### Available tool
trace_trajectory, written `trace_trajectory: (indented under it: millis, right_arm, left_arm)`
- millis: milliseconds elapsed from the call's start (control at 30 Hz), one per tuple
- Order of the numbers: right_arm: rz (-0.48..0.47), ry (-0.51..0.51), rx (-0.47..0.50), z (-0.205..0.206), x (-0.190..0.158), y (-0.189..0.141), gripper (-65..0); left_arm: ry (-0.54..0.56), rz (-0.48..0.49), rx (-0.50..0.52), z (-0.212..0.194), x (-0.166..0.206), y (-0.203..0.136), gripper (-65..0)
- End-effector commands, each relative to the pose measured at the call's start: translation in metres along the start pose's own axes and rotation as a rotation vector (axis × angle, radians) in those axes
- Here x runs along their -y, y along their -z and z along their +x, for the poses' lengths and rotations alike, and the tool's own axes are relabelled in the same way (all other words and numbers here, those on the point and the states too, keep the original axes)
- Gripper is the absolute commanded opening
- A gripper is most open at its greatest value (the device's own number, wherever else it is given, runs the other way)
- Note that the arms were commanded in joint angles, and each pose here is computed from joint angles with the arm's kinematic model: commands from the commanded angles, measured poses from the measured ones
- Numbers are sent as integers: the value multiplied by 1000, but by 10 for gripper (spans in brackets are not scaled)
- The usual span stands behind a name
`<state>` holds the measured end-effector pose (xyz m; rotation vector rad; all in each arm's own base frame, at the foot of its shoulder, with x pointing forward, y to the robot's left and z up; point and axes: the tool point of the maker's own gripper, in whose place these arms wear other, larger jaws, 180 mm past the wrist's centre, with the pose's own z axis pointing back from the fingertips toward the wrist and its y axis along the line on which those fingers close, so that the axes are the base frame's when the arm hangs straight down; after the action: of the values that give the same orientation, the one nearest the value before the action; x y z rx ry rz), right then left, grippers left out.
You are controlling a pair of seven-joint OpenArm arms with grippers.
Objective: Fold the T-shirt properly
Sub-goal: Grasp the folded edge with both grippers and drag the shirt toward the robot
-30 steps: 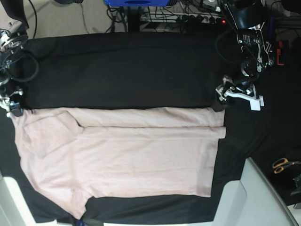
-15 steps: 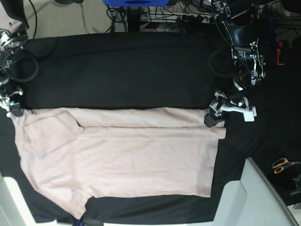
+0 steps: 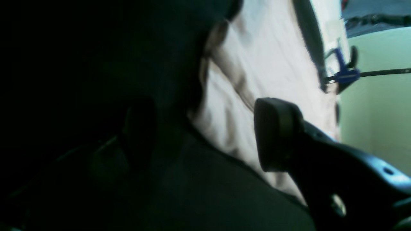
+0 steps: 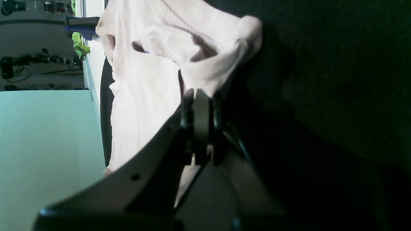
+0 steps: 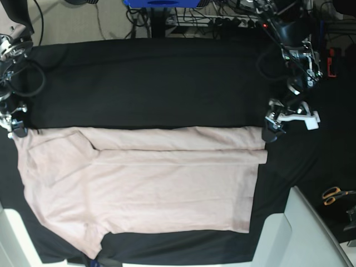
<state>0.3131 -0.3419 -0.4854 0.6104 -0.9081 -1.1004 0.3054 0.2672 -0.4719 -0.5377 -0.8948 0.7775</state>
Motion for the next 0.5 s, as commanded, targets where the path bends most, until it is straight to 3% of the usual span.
trace_trajectory:
  millis: [0, 300, 467]
  right_arm:
    - [23, -19, 26, 15, -9, 0, -648]
    - [23, -19, 26, 15, -9, 0, -648]
    - [21, -19, 24, 15, -8, 0, -648]
  left_arm:
    - [18, 20, -9, 3, -1, 2, -186]
    - [83, -55, -70, -14, 37, 28, -186]
    - [67, -40, -106, -32, 30, 31, -186]
